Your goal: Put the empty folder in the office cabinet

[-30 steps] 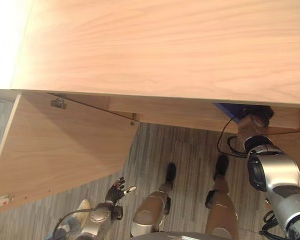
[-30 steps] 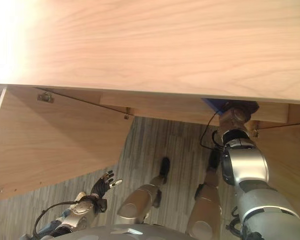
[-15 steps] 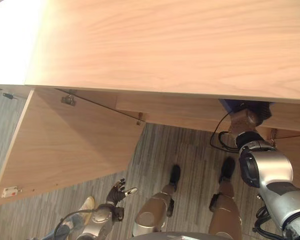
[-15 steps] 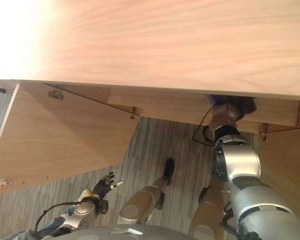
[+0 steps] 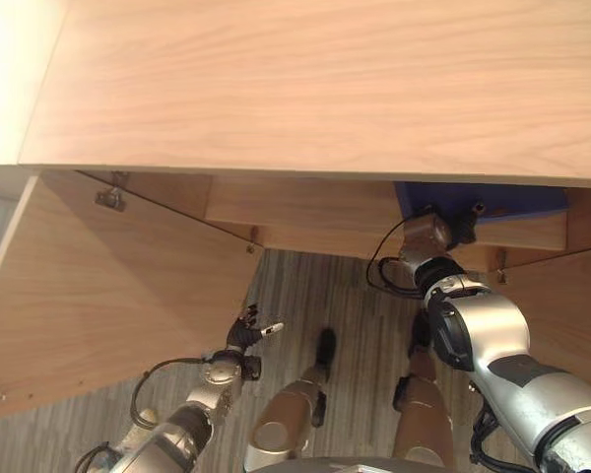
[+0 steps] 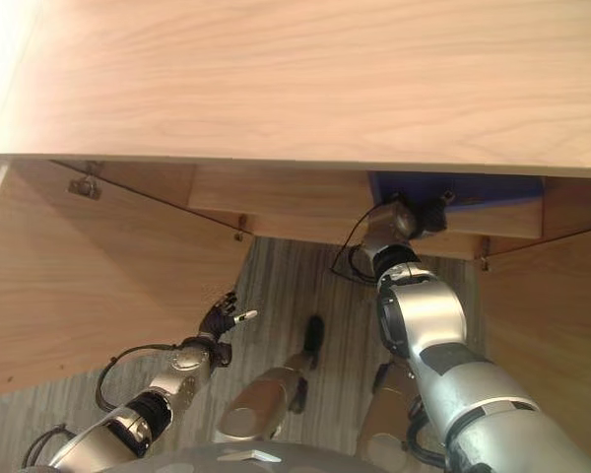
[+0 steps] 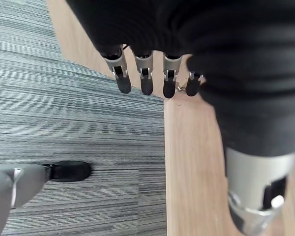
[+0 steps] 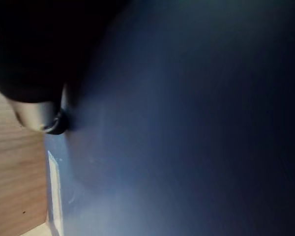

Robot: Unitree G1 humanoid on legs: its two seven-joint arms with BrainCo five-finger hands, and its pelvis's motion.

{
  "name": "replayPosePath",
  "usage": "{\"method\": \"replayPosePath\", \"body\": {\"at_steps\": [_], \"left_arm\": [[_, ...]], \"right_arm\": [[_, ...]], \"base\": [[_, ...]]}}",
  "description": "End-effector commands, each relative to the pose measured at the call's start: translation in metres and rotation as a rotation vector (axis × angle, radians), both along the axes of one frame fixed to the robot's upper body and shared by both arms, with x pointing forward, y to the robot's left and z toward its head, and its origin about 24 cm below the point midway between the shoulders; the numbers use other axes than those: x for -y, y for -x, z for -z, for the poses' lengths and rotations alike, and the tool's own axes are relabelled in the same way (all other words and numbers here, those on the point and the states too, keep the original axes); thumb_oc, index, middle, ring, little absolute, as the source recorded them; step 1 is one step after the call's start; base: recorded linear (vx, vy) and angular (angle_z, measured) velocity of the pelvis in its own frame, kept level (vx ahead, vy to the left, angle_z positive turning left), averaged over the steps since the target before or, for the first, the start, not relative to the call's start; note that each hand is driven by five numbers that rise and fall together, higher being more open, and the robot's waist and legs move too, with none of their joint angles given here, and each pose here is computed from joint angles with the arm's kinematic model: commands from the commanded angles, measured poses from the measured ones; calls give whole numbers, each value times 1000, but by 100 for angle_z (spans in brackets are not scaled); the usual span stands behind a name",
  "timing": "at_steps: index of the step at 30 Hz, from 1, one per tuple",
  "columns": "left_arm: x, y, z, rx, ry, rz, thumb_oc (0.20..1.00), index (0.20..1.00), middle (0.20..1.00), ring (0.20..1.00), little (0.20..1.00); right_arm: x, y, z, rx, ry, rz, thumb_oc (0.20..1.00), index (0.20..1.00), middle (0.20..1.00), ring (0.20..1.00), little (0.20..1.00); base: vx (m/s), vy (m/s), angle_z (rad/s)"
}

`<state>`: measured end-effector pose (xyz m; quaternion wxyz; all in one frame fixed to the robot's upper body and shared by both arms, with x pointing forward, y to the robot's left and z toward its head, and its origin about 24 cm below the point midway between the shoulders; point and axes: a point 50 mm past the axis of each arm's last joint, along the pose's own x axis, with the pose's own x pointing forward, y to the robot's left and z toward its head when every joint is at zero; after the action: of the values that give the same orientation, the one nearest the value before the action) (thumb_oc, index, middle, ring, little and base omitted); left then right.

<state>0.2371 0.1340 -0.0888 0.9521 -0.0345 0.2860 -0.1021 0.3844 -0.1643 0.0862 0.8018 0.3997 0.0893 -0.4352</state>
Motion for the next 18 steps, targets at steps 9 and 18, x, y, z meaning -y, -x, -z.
{"method": "replayPosePath", "body": {"at_steps": [9, 18], "left_arm": [[-13, -12, -7, 36, -17, -86, 1000, 1000, 1000, 1000, 1000], [-21, 7, 1, 10, -22, -48, 1000, 1000, 1000, 1000, 1000]], "right_arm": [[15, -19, -47, 63, 277, -113, 200, 200, 200, 200, 200], [47, -25, -80, 130, 256, -59, 200, 200, 200, 200, 200]], "base": [[13, -21, 1], [64, -53, 3]]}}
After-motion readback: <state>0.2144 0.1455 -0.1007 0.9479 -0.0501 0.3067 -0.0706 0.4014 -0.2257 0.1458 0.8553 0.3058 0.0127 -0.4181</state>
